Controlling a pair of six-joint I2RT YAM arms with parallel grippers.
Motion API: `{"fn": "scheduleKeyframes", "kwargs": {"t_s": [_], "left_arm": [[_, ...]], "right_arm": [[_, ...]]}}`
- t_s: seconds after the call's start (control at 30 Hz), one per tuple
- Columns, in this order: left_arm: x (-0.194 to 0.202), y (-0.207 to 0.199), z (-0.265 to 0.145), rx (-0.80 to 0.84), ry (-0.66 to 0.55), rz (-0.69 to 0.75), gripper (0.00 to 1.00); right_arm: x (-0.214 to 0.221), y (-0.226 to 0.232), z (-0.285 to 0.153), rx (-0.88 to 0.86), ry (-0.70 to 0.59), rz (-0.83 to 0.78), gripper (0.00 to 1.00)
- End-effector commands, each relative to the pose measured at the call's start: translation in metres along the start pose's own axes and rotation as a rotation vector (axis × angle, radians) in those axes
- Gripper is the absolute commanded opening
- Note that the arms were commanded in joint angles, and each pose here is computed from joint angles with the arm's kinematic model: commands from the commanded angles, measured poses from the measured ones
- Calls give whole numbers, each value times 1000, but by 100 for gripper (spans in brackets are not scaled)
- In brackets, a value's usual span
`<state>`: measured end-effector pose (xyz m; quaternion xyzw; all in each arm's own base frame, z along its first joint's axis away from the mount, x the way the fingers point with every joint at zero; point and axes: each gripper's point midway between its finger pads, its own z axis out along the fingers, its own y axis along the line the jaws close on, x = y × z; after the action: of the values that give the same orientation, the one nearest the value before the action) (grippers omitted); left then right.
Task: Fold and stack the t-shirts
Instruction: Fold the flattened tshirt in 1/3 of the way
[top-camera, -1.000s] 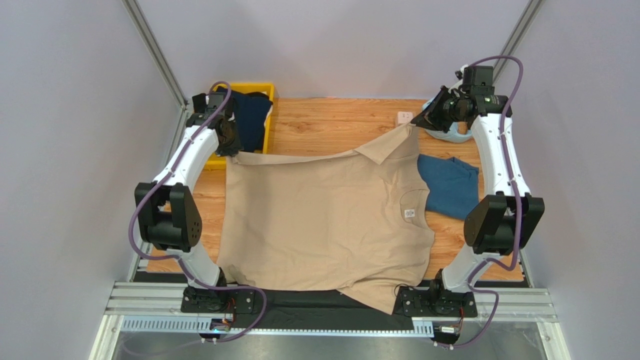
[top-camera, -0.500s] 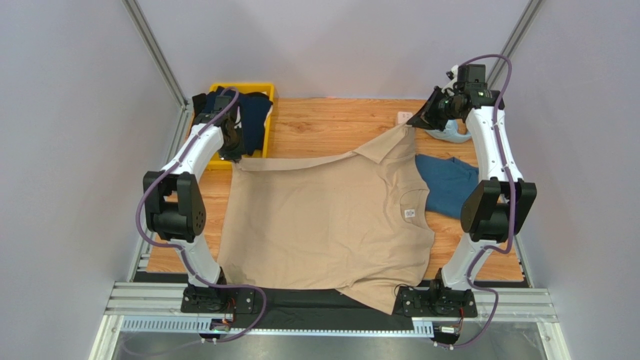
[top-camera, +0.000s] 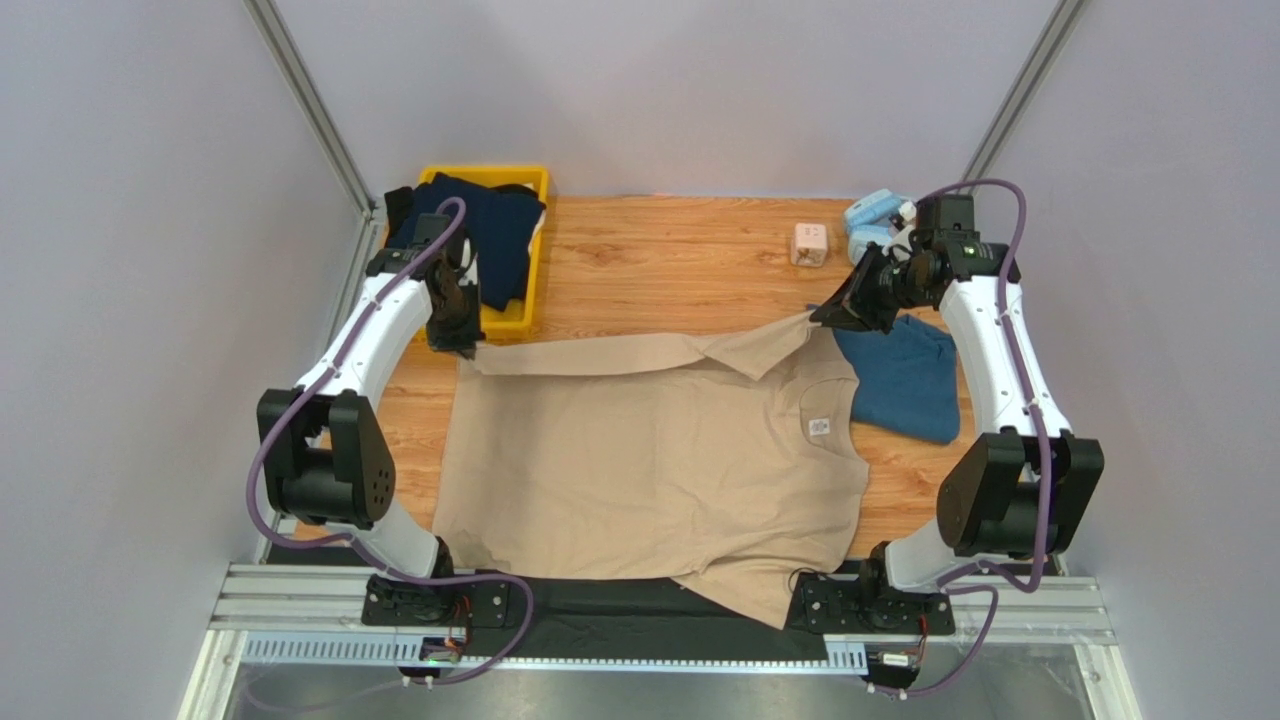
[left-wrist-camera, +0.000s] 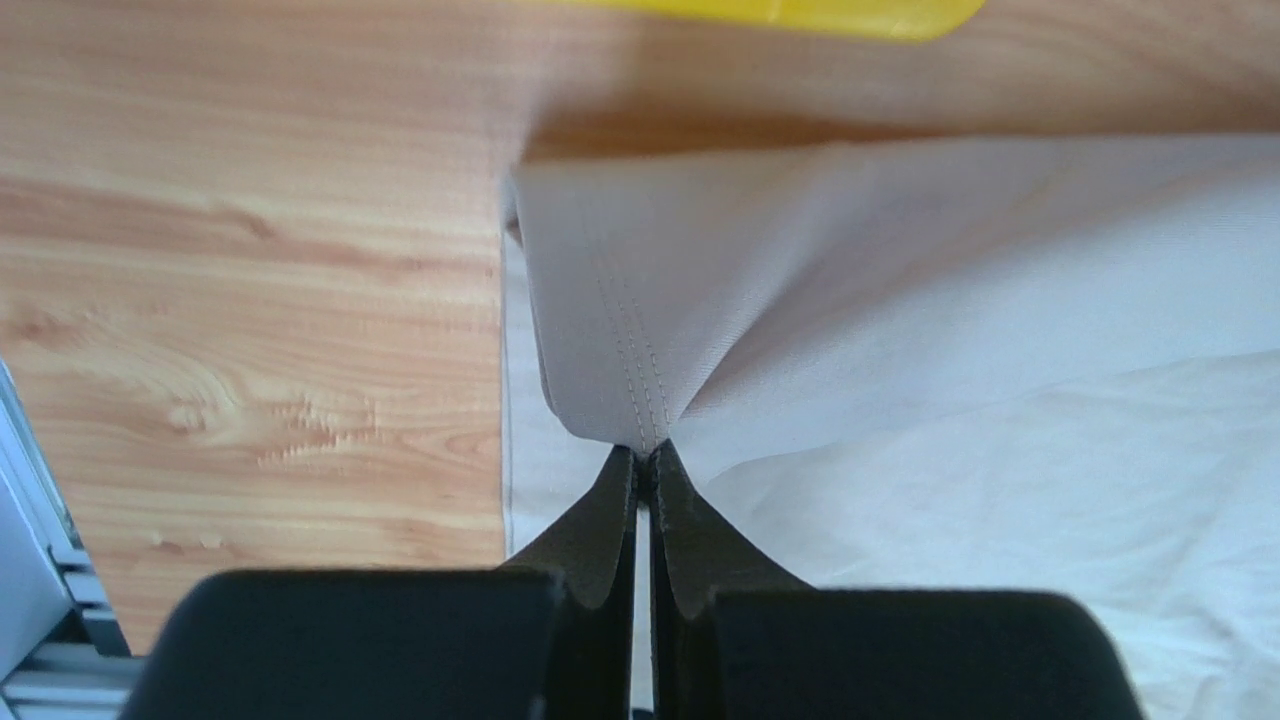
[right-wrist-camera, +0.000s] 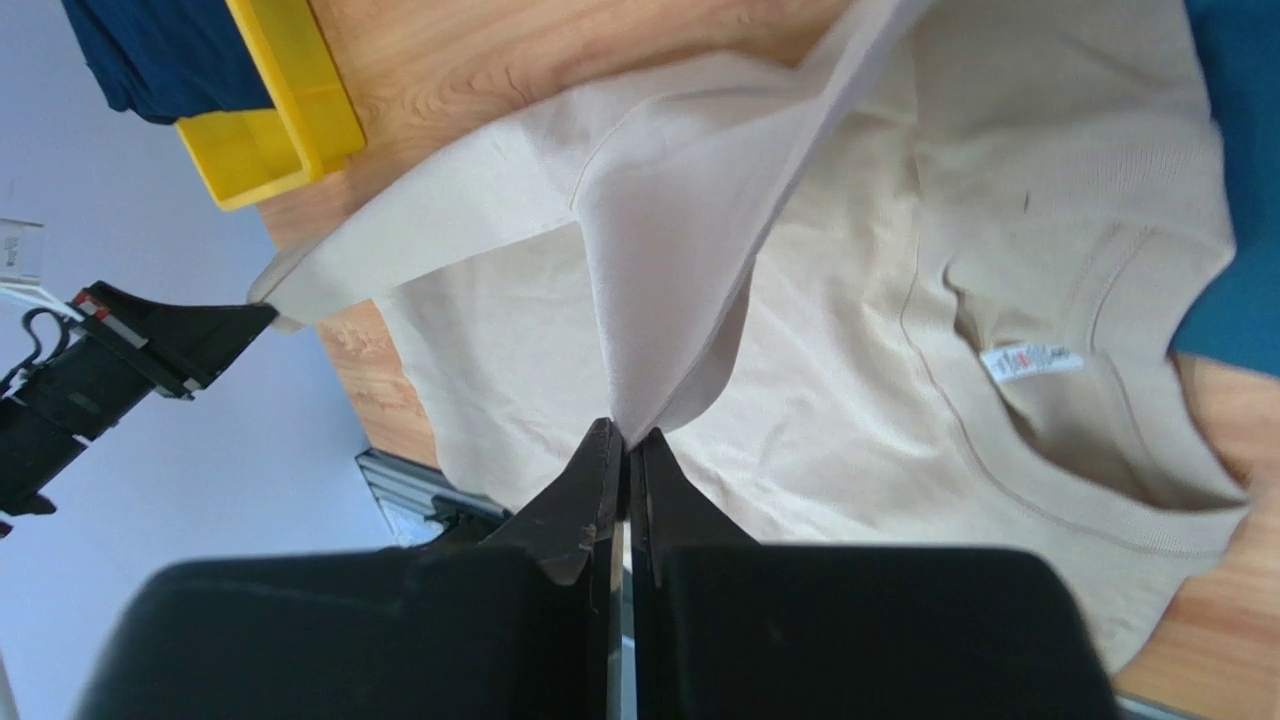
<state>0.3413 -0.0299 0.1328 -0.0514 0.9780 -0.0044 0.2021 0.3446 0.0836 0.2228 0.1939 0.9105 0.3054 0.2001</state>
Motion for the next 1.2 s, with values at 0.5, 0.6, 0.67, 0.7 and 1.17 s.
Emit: {"fn": "scheduleKeyframes", "kwargs": {"t_s": [0.5, 0.6, 0.67, 0.7, 1.17], "left_arm": [[56, 17, 8, -75, 224, -7, 0], [62, 22, 16, -99, 263, -11, 0], [66, 26, 23, -107, 284, -23, 0], [66, 26, 25, -107, 286, -27, 0], [72, 48, 55, -194, 369, -51, 12]], "right_arm": [[111, -51, -4, 119, 225, 141, 0], [118, -55, -3, 131, 243, 151, 0], [118, -55, -4, 132, 240, 146, 0], [118, -56, -4, 135, 240, 145, 0], [137, -94, 11, 278, 350, 172, 0]]}}
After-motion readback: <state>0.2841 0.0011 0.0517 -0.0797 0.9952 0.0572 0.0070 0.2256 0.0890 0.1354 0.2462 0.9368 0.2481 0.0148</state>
